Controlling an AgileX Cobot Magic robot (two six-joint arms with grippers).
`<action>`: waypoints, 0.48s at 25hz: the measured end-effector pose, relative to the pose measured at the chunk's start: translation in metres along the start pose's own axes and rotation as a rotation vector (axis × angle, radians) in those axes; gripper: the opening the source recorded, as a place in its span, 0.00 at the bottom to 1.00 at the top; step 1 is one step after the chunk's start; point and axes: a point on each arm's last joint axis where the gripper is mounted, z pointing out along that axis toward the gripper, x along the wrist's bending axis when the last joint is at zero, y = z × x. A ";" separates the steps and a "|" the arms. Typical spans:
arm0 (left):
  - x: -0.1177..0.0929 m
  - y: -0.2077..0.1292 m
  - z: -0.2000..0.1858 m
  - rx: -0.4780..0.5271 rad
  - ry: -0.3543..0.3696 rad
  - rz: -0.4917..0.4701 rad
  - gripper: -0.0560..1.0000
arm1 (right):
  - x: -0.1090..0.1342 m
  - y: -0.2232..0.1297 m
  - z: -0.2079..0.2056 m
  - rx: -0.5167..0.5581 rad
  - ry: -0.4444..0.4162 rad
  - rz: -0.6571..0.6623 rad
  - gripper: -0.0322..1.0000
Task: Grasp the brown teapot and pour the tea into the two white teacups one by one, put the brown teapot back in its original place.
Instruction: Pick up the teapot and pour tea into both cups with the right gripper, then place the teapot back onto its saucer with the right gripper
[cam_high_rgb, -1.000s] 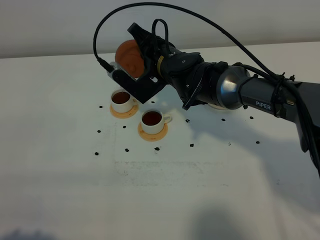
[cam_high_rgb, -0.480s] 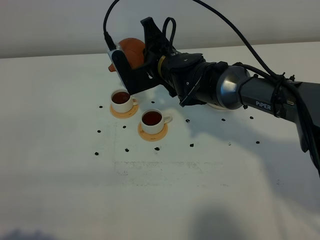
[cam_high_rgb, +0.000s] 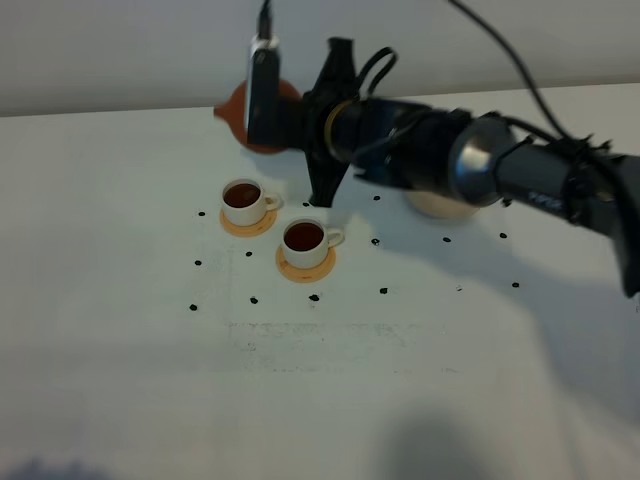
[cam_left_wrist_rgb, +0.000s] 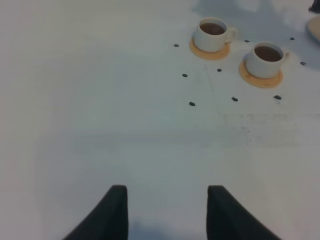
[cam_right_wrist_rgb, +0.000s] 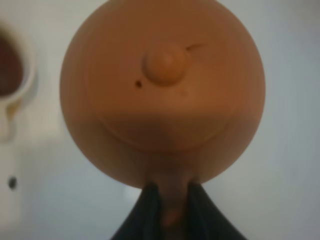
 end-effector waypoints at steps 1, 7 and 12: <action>0.000 0.000 0.000 0.000 0.000 0.000 0.46 | -0.005 -0.001 -0.003 -0.002 0.006 0.067 0.12; 0.000 0.000 0.000 0.000 0.000 0.002 0.46 | -0.014 -0.025 -0.002 0.062 0.087 0.370 0.12; 0.000 0.000 0.000 0.000 0.000 0.002 0.46 | -0.020 -0.040 0.000 0.099 0.132 0.548 0.12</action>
